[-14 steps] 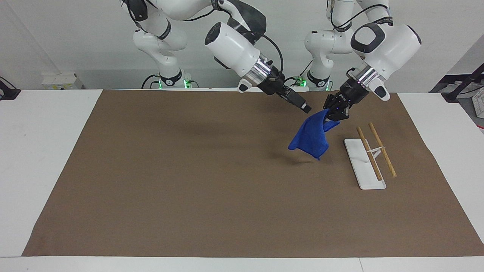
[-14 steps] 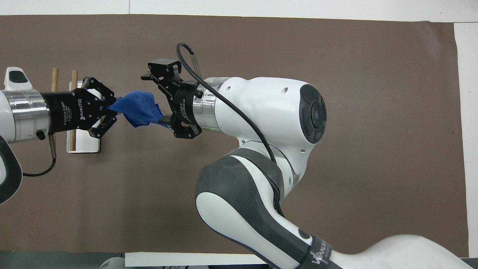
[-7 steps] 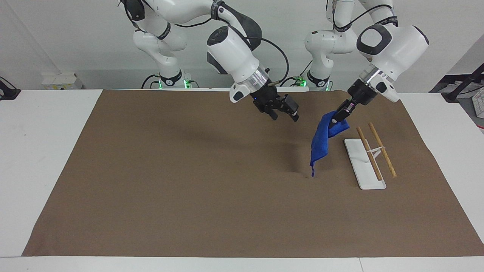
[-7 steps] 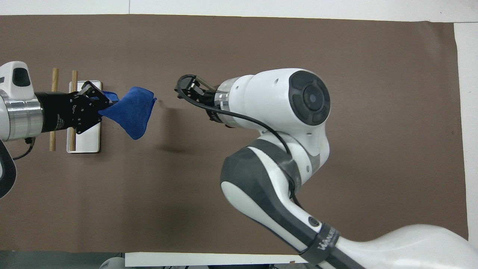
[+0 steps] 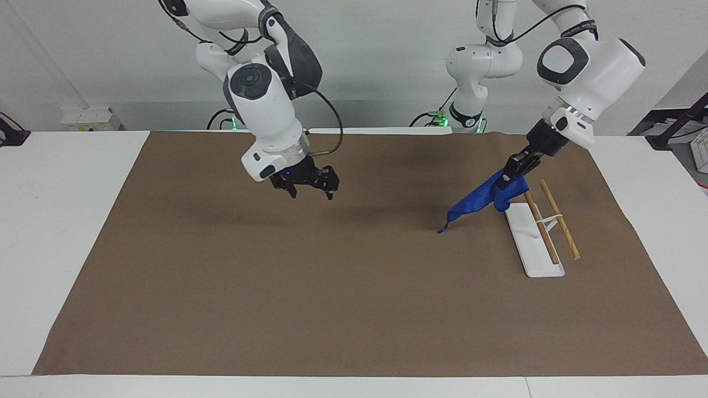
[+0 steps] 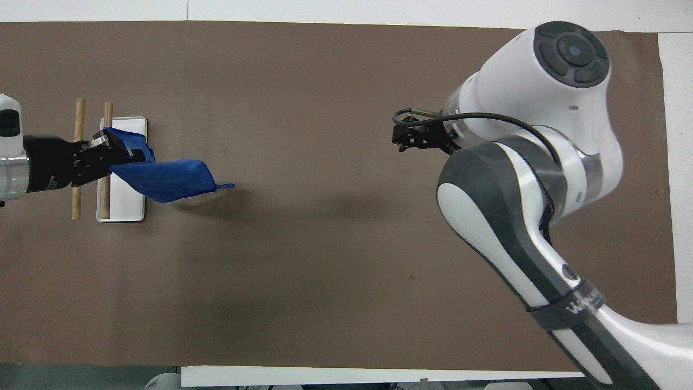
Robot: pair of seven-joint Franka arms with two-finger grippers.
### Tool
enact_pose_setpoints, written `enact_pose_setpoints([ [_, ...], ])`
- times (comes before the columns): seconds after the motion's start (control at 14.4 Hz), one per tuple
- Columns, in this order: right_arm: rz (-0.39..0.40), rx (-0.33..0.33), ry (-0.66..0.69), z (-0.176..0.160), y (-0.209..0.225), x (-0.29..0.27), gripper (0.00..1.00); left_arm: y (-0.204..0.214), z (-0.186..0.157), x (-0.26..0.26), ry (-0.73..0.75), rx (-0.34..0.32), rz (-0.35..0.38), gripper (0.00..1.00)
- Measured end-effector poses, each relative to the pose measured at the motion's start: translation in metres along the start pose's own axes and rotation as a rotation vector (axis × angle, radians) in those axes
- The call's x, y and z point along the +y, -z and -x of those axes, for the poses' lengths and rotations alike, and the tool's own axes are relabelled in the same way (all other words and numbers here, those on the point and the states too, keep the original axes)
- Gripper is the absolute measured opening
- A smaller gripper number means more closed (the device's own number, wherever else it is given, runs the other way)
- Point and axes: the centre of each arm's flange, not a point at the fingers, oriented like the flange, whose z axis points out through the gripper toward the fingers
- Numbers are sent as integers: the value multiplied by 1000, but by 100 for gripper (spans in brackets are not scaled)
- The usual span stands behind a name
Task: Right arm passes towel to left arm to hang
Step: 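Open the right gripper and withdraw it while the left gripper holds the towel, then lower the towel over the wooden rod with the left gripper and release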
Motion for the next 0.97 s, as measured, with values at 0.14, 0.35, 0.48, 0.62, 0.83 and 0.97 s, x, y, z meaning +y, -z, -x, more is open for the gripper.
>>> enact_pose_setpoints([
  [0.14,50,-3,29,-5,17,36,99,7,-8,-14,-20,17,-9,2],
  [0.35,88,-8,77,-9,52,100,99,8,-14,-26,5,26,-14,2],
  [0.48,96,-5,82,-14,72,150,99,6,-15,-26,76,42,-12,2],
  [0.62,95,-6,77,-17,85,196,100,6,-17,-23,189,70,-3,2],
  [0.83,92,-2,76,-21,90,232,100,8,-24,-23,425,119,23,2],
  [0.97,93,-2,81,-21,91,231,100,9,-27,-26,477,131,29,2],
])
